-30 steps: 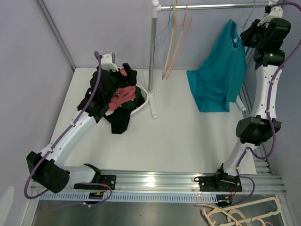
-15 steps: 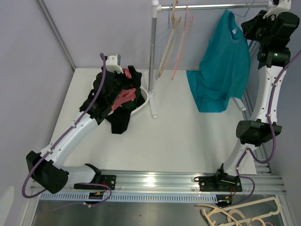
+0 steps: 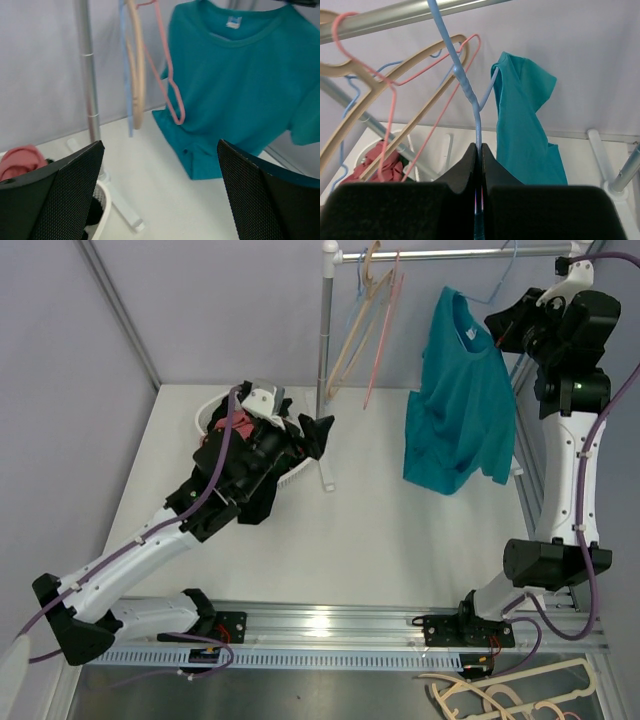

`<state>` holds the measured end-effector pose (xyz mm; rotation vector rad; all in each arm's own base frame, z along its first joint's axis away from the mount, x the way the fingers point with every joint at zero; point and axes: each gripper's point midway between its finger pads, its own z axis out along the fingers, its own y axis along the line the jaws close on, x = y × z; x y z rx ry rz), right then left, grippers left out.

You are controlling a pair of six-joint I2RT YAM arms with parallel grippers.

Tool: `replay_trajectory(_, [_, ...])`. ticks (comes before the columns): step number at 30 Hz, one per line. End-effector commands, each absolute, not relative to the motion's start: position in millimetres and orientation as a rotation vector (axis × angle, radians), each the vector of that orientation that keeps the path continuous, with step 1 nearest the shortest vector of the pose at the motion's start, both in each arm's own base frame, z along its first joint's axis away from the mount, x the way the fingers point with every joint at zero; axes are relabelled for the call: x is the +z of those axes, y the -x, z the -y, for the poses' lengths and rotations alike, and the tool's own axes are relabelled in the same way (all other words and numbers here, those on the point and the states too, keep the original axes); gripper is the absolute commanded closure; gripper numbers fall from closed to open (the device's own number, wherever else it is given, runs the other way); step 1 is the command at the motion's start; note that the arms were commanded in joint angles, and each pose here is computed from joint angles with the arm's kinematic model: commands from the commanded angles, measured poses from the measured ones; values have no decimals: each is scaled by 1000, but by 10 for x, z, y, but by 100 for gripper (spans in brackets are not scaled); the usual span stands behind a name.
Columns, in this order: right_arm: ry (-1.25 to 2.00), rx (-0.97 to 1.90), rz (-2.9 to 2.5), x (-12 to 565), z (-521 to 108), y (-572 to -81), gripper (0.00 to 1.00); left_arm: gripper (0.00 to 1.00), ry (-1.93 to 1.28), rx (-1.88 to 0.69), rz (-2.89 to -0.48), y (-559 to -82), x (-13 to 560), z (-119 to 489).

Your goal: Remove the t-shirt from the hanger

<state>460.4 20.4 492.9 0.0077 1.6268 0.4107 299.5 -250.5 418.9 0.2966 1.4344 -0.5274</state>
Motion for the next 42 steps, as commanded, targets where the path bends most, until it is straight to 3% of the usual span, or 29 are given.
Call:
replay_trajectory(1, [14, 409, -1511, 5400, -297, -4138, 100, 0, -380, -584, -1328, -2720, 4418, 2660])
replay_trajectory(7, [-103, 481, -1530, 5309, -377, -3850, 100, 1, -664, -746, -1175, -2010, 4306, 3432])
replay_trajectory(16, [-389, 439, -1475, 5100, -461, -3467, 100, 0, -930, -736, -993, -1057, 3892, 4332])
replay_trajectory(25, [-502, 382, -1477, 4965, -503, -3326, 100, 0, -879, -737, -919, -957, 3663, 4334])
replay_trajectory(32, [-479, 408, -1474, 4925, -700, -3276, 100, 1, -792, -597, -946, -1225, 3683, 4516])
replay_trajectory(38, [-454, 416, -1475, 4930, -789, -3273, 100, 0, -802, -668, -988, -1258, 3717, 4746])
replay_trajectory(42, [-432, 430, -1473, 4957, -838, -3246, 100, 1, -802, -670, -1109, -1546, 3557, 4803])
